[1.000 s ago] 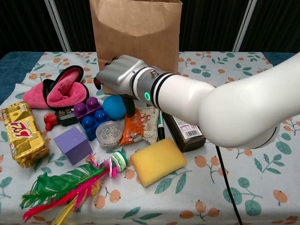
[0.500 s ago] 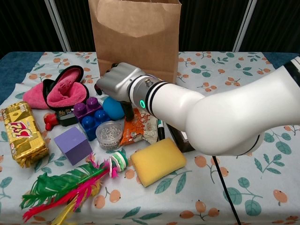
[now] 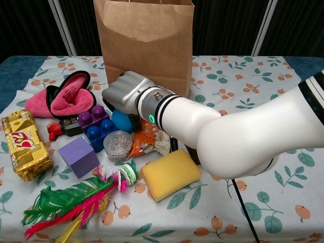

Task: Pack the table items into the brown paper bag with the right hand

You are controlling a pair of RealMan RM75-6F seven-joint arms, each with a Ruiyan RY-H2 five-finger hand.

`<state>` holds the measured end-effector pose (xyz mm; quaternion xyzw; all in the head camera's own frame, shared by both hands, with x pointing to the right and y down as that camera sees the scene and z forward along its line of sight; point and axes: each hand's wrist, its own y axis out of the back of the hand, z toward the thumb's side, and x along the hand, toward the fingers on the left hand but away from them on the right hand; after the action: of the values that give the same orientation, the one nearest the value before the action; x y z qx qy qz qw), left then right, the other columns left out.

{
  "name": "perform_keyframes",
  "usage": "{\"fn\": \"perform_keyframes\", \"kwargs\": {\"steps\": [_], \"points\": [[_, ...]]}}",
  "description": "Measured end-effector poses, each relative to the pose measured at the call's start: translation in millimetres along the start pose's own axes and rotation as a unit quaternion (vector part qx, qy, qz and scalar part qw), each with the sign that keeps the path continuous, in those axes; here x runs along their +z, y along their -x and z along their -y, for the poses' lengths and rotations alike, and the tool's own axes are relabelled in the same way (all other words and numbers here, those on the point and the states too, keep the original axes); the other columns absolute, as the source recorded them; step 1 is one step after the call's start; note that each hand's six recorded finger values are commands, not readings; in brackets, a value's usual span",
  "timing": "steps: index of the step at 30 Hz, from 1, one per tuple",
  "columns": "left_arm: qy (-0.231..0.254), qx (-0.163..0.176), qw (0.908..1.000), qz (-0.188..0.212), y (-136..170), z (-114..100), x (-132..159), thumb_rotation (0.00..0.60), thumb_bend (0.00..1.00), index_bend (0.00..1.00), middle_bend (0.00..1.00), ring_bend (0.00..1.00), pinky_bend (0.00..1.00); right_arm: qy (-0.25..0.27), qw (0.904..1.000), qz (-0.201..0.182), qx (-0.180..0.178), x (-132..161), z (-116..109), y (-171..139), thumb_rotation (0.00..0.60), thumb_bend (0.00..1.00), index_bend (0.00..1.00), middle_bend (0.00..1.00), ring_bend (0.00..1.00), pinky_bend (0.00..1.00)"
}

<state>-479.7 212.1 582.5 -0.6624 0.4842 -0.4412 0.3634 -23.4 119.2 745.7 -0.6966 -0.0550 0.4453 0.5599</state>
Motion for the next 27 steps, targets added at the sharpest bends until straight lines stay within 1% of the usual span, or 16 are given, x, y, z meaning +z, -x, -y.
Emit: {"fn": "perform_keyframes", "kwargs": {"steps": [4, 8, 11, 14, 17, 20, 23, 24, 26, 27], "points": [[0.000, 0.000, 1.0000, 0.001, -0.2, 0.1, 0.7, 0.600, 0.11, 0.26, 0.27, 0.17, 0.25, -0.003, 0.9999, 0.000, -0.013, 0.3, -3.3, -1.0, 0.600, 0.18, 0.45, 0.43, 0.27, 0.13], [0.001, 0.000, 1.0000, 0.001, 0.0, -0.2, 0.7, 0.600, 0.11, 0.26, 0.27, 0.17, 0.25, -0.005, 0.9996, 0.000, -0.029, -0.8, -9.9, -3.4, 0.600, 0.18, 0.45, 0.43, 0.27, 0.13], [0.001, 0.000, 1.0000, 0.001, -0.1, -0.2, 0.9, 0.600, 0.11, 0.26, 0.27, 0.17, 0.25, -0.005, 0.9990, -0.003, -0.045, -0.1, -19.0, -7.2, 0.600, 0.18, 0.45, 0.43, 0.27, 0.13], [0.000, 0.000, 1.0000, 0.003, -0.1, -0.3, 2.1, 0.600, 0.11, 0.26, 0.27, 0.17, 0.25, -0.009, 0.9974, -0.011, -0.071, 2.0, -34.7, -13.9, 0.600, 0.18, 0.45, 0.43, 0.27, 0.13], [0.001, 0.000, 1.0000, 0.005, -0.9, -0.2, 4.1, 0.600, 0.11, 0.26, 0.27, 0.17, 0.25, -0.022, 0.9930, -0.023, -0.114, 4.5, -59.6, -25.2, 0.600, 0.18, 0.46, 0.44, 0.27, 0.13], [-0.001, -0.001, 1.0000, 0.009, -1.5, 0.4, 6.5, 0.600, 0.11, 0.26, 0.27, 0.17, 0.25, -0.024, 0.9857, -0.033, -0.163, 5.8, -90.6, -40.8, 0.600, 0.18, 0.46, 0.44, 0.27, 0.13], [-0.001, -0.001, 0.9999, 0.013, -1.4, 0.7, 9.8, 0.600, 0.11, 0.26, 0.27, 0.17, 0.25, -0.022, 0.9756, -0.035, -0.215, 2.3, -127.0, -59.3, 0.600, 0.18, 0.47, 0.44, 0.28, 0.13], [-0.001, -0.001, 0.9999, 0.014, -1.4, 0.7, 10.9, 0.600, 0.11, 0.26, 0.27, 0.17, 0.25, -0.020, 0.9707, -0.032, -0.237, -1.7, -143.1, -67.1, 0.600, 0.18, 0.47, 0.44, 0.28, 0.13], [-0.002, -0.002, 0.9999, 0.017, -1.5, 0.7, 13.0, 0.600, 0.11, 0.26, 0.27, 0.17, 0.25, -0.017, 0.9624, -0.020, -0.270, -11.6, -168.5, -78.7, 0.600, 0.18, 0.47, 0.44, 0.28, 0.13], [-0.002, -0.002, 0.9998, 0.017, -1.6, 0.6, 13.9, 0.600, 0.11, 0.26, 0.27, 0.17, 0.25, -0.014, 0.9563, -0.008, -0.292, -20.7, -185.5, -86.4, 0.600, 0.18, 0.47, 0.44, 0.28, 0.13]]}}
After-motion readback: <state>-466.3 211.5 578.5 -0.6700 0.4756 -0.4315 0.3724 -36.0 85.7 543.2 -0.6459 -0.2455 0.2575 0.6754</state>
